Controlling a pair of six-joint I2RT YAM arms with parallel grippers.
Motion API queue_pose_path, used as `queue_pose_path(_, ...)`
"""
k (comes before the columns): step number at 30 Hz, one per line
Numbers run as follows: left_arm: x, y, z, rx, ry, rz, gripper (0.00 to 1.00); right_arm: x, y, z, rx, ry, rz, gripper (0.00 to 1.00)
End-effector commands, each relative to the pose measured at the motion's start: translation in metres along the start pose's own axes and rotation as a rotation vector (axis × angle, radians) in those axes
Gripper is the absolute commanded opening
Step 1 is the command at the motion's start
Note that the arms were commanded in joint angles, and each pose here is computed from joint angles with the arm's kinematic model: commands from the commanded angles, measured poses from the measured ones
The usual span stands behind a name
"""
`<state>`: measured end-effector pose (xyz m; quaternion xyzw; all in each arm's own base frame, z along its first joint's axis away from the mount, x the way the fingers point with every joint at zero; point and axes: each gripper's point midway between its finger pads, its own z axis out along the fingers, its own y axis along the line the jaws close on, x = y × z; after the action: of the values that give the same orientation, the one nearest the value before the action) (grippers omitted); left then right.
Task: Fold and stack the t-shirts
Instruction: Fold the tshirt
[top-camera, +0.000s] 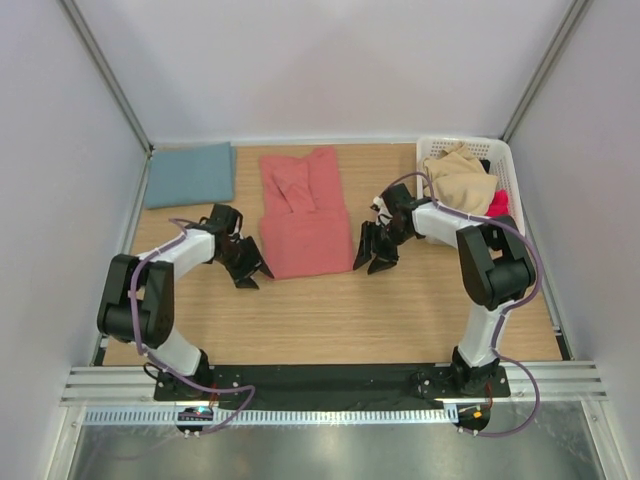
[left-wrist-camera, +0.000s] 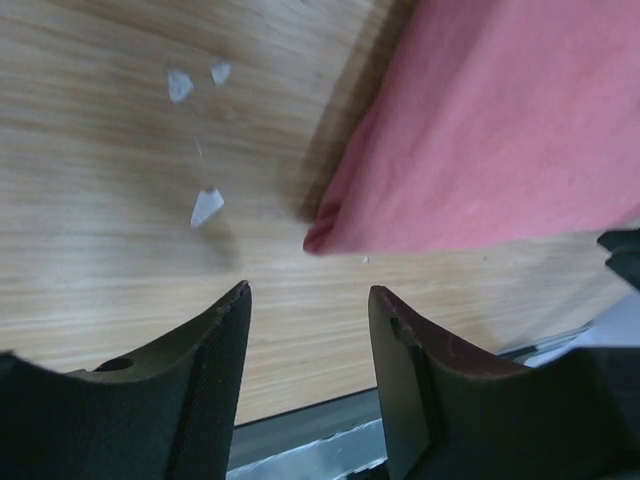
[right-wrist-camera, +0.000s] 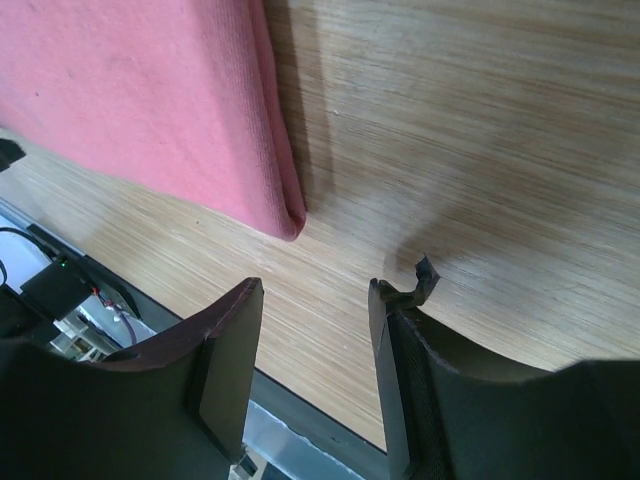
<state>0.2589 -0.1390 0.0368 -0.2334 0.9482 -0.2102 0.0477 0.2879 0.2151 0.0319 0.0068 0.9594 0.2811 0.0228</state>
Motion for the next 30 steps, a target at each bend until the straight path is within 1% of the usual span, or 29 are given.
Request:
queue_pose_path(1,-0.01,-0.006,0.016,0.025,-0.019,-0.111,0.51,-0.013,0.016,-0.017,-0.042,-0.083,-0.06,0.54)
queue_pose_path(4,-0.014,-0.002,0.023,0.003,-0.031,-0.149,0.49,-0.014,0.016,-0.019,-0.04,-0.091,-0.067,0.54)
queue_pose_path(10,-0.024,0.001,0.025,-0.03,-0.071,-0.16,0.43,-0.013,0.016,-0.018,-0.043,-0.088,-0.067,0.54)
queue_pose_path(16,-0.024,0.005,0.03,-0.049,-0.06,-0.157,0.38,-0.009,0.014,-0.016,-0.046,-0.086,-0.055,0.54)
queue_pose_path(19,-0.025,0.006,0.033,-0.052,-0.057,-0.151,0.33,-0.007,0.013,-0.012,-0.052,-0.08,-0.035,0.54)
queue_pose_path(22,-0.026,0.003,0.035,-0.043,-0.049,-0.143,0.26,-0.004,0.013,-0.005,-0.082,-0.076,-0.003,0.54)
queue_pose_path(23,-0.027,0.0,0.036,-0.036,-0.043,-0.138,0.2,-0.004,0.015,-0.002,-0.093,-0.075,0.029,0.54)
queue_pose_path(26,-0.028,-0.001,0.035,-0.038,-0.035,-0.125,0.1,-0.003,0.015,0.006,-0.121,-0.072,0.066,0.54)
queue_pose_path(30,-0.027,0.0,0.032,-0.038,-0.034,-0.105,0.02,-0.005,0.013,0.016,-0.133,-0.073,0.124,0.55)
